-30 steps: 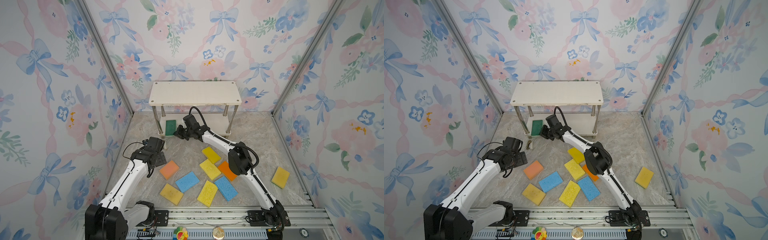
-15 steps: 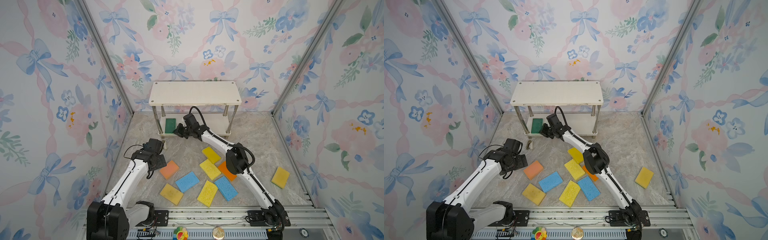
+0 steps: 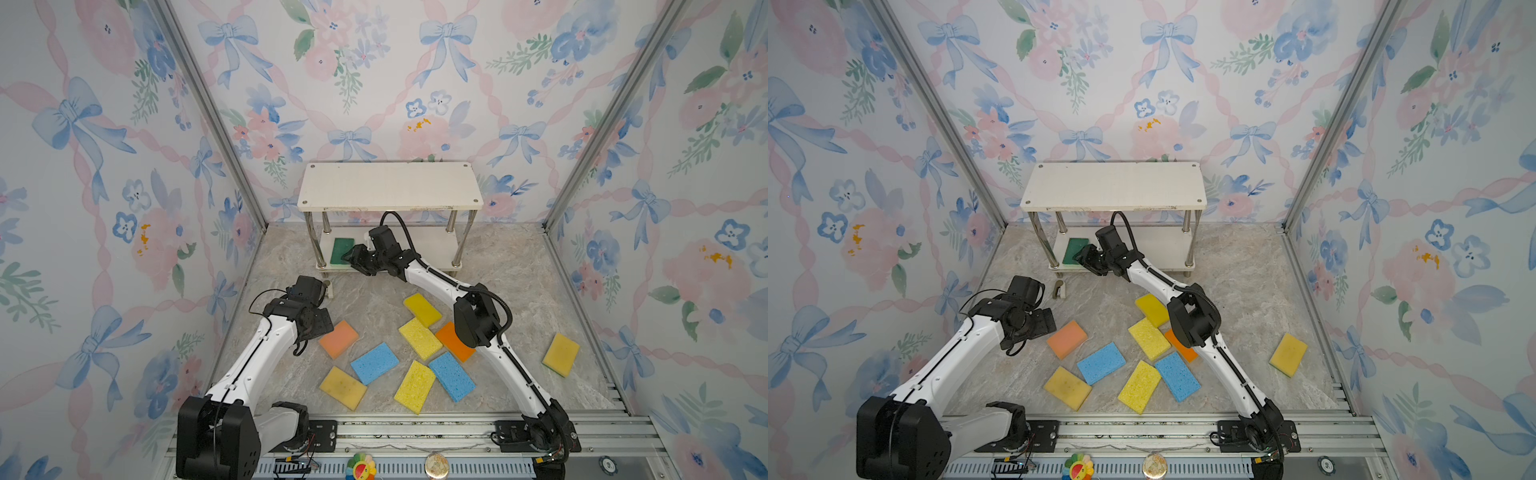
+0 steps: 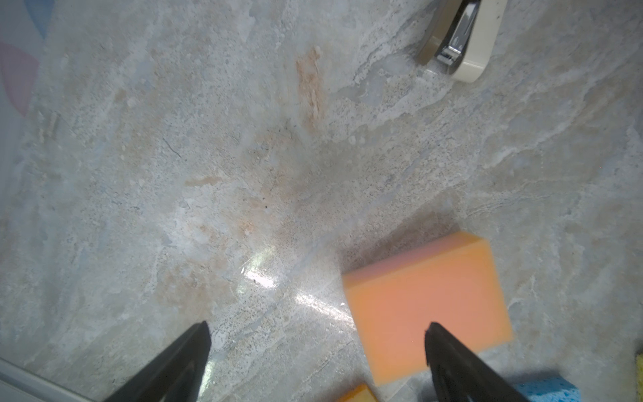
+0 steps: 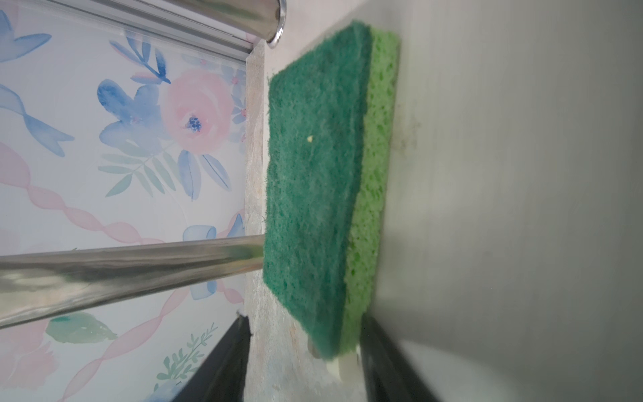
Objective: Place and organize the cleaning sponges onto the shelf
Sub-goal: 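Set the green sponge upright on the lower shelf with the right gripper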
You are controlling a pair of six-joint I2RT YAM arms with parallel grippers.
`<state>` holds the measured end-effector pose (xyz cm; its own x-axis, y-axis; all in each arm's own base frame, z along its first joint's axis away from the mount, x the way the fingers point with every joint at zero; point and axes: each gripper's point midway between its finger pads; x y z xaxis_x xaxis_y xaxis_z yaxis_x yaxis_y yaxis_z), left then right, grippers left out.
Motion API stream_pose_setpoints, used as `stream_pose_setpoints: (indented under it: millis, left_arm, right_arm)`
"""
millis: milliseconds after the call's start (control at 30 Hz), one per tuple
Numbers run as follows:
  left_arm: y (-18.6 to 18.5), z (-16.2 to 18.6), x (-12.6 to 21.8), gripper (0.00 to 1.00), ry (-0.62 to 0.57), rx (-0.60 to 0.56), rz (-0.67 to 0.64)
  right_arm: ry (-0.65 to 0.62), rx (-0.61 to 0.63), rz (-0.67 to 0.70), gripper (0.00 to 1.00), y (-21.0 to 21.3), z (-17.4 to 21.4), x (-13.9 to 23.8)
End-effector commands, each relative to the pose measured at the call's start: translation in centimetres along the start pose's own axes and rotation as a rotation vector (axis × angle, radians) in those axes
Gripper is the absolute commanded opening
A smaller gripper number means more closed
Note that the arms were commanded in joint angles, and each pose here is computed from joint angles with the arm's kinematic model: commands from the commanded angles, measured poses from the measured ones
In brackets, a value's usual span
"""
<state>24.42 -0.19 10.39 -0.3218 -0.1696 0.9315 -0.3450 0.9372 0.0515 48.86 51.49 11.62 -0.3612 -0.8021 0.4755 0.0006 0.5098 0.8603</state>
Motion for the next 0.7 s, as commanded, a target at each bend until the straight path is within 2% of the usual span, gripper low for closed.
stream_pose_setpoints:
  millis: [0,333,667]
  left_arm:
    - [-0.1,0.5,-0.4,0.98,0.024,-0.022,0.009]
    - [-0.5,1.3,-0.7,0.98,0.049,-0.029,0.036]
    - [-0.9,1.7,-0.8,0.98,0.059,-0.039,0.066]
  right_arm:
    - [-0.037,-0.008,0.066,0.59,-2.5,-1.6,0.6]
    - [-0.108,0.013,0.077,0.64,-3.3,-3.2,-0.5]
    - [-0.102,-0.027,0.014,0.66,-4.5,-4.1,-2.3]
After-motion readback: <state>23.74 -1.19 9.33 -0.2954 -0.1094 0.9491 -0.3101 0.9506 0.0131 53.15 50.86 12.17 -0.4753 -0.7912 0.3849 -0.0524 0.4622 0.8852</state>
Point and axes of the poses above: each gripper's point midway between its finger pads, its own x axis back along the fingers, its own y axis along the line the jaws close on, z = x × y, and after that the axes turned 5 degrees about -x, right-handed
